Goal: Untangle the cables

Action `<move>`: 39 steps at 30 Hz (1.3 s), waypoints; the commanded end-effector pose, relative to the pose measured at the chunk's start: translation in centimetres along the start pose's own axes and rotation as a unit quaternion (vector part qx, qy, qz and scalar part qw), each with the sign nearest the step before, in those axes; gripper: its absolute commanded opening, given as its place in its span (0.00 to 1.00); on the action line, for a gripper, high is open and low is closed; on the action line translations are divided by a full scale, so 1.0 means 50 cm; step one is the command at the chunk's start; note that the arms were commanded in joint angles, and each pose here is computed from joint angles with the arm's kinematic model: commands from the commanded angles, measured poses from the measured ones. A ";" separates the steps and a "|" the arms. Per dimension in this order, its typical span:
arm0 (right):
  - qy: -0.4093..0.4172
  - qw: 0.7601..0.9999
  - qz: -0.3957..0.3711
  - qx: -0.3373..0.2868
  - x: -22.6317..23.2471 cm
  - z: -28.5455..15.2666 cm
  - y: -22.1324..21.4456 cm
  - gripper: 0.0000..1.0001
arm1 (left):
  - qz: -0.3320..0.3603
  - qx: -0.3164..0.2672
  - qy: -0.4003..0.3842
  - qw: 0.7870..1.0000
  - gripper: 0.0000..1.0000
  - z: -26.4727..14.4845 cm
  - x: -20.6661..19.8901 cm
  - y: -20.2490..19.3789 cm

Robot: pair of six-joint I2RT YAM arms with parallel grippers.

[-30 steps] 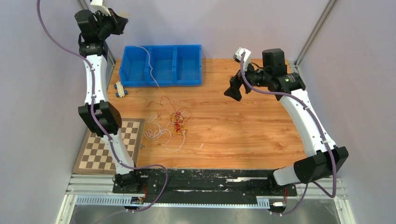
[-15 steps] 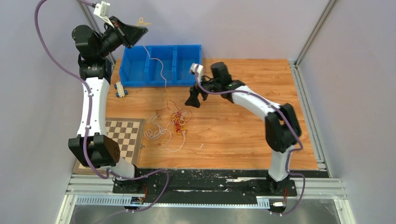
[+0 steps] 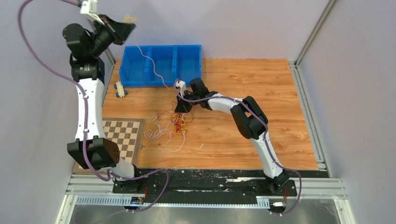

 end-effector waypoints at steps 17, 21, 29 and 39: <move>-0.054 0.997 0.048 0.016 0.072 -0.245 -0.023 0.00 | 0.187 -0.167 0.220 0.943 0.00 -0.028 0.253 0.234; -0.040 0.998 0.039 0.017 0.086 -0.253 -0.015 0.00 | 0.189 -0.161 0.206 0.947 0.00 -0.008 0.298 0.193; -0.036 0.998 0.034 0.027 0.085 -0.257 -0.023 0.00 | 0.171 -0.103 0.199 0.959 0.00 0.030 0.407 0.082; -0.045 0.998 0.037 0.037 0.069 -0.254 -0.030 0.00 | 0.136 -0.005 0.200 0.970 0.04 0.058 0.533 -0.104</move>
Point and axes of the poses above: each gripper's point midway between its finger pads, its own z axis out along the fingers, its own x axis along the line the jaws close on, y = z × x, the point moved 4 cm from there along -z, back along the fingers, and after that the axes turned 3 degrees about z, right-handed, at the moved point
